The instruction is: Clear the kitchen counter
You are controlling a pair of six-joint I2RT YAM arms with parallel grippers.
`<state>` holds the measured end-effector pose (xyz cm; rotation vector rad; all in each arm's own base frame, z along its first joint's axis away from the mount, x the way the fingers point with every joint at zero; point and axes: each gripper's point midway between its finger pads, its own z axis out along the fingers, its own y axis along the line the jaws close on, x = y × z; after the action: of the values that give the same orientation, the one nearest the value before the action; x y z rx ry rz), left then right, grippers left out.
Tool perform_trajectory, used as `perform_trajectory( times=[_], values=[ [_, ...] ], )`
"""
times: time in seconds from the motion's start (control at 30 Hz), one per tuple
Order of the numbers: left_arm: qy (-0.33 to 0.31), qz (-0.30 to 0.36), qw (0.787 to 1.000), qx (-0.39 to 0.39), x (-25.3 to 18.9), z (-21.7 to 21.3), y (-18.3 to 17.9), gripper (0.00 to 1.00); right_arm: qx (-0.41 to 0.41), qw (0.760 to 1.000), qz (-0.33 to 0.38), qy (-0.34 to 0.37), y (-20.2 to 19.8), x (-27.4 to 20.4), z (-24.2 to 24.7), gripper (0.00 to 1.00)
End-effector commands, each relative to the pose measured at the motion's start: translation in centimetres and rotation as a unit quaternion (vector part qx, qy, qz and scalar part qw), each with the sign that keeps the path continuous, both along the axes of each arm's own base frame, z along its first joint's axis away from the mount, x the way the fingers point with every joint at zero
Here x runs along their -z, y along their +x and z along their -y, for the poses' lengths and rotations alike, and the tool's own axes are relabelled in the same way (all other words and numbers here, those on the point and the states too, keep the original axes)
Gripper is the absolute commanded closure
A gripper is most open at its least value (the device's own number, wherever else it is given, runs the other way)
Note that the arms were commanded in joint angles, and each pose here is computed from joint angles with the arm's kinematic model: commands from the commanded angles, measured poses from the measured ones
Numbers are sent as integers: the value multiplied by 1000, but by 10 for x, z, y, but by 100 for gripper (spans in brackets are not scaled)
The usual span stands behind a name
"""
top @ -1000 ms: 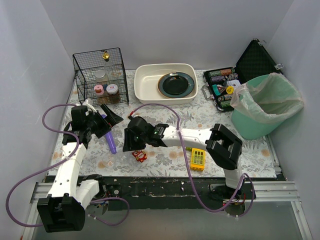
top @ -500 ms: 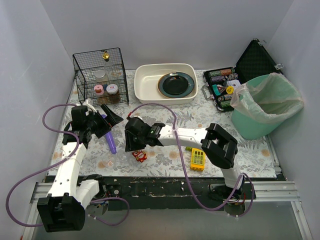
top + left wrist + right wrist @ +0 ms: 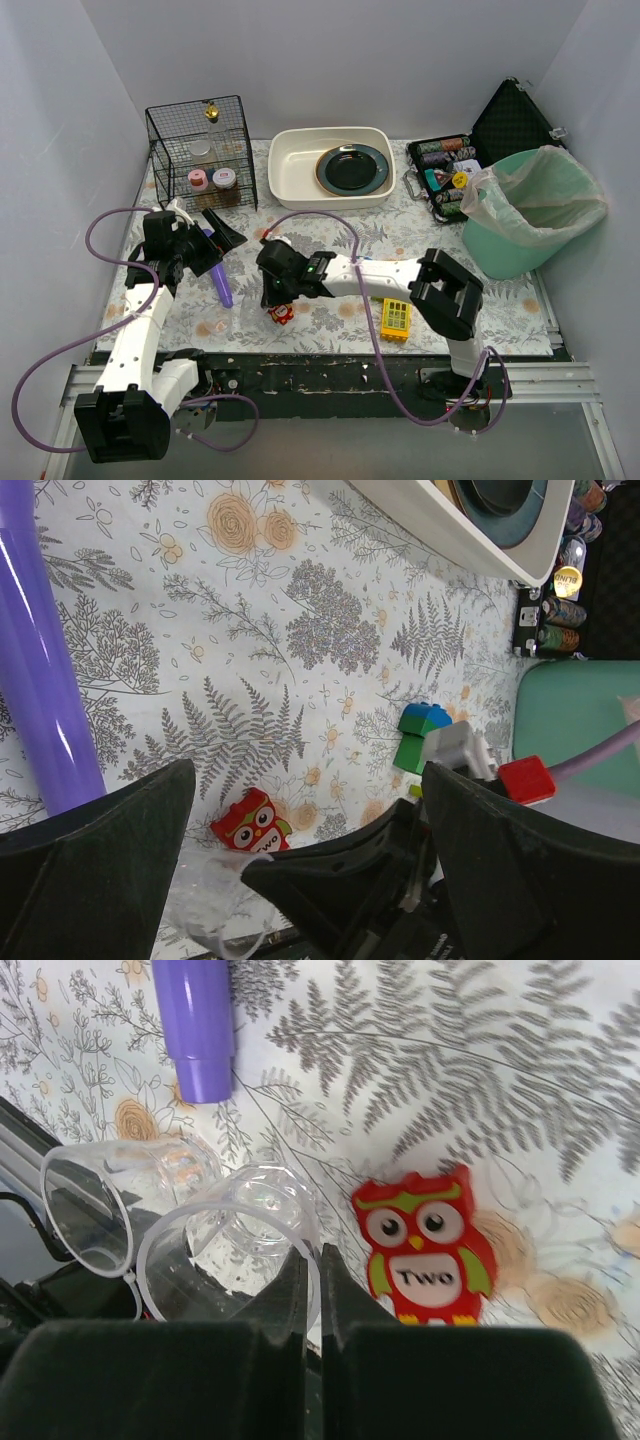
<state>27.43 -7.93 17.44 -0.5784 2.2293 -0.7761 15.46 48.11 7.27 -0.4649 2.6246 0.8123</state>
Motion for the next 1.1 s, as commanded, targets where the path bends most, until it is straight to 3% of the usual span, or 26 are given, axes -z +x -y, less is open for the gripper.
perform_trajectory(
  times=[0.0, 0.17, 0.37, 0.5, 0.77, 1.07],
  values=[
    [-7, 9, 1000, 11, -6, 3, -2, 3, 49, 994, -3, 93, 22, -52, 14, 99],
    [-49, 31, 998, 32, -27, 17, 0, 3, 65, 966, -27, 250, 36, -100, 48, 99],
    [-142, 56, 985, 81, -55, 45, -1, 4, 70, 933, 6, 352, 56, -160, 92, 99],
    [-193, 73, 971, 123, -74, 65, -4, 4, 57, 898, 9, 436, 57, -201, 106, 99],
    [-231, 109, 947, 197, -102, 118, -15, 4, 48, 869, 1, 492, 60, -229, 112, 99],
    [-297, 118, 926, 200, -110, 124, -30, 4, 45, 844, -15, 534, 55, -237, 122, 99]
  ],
)
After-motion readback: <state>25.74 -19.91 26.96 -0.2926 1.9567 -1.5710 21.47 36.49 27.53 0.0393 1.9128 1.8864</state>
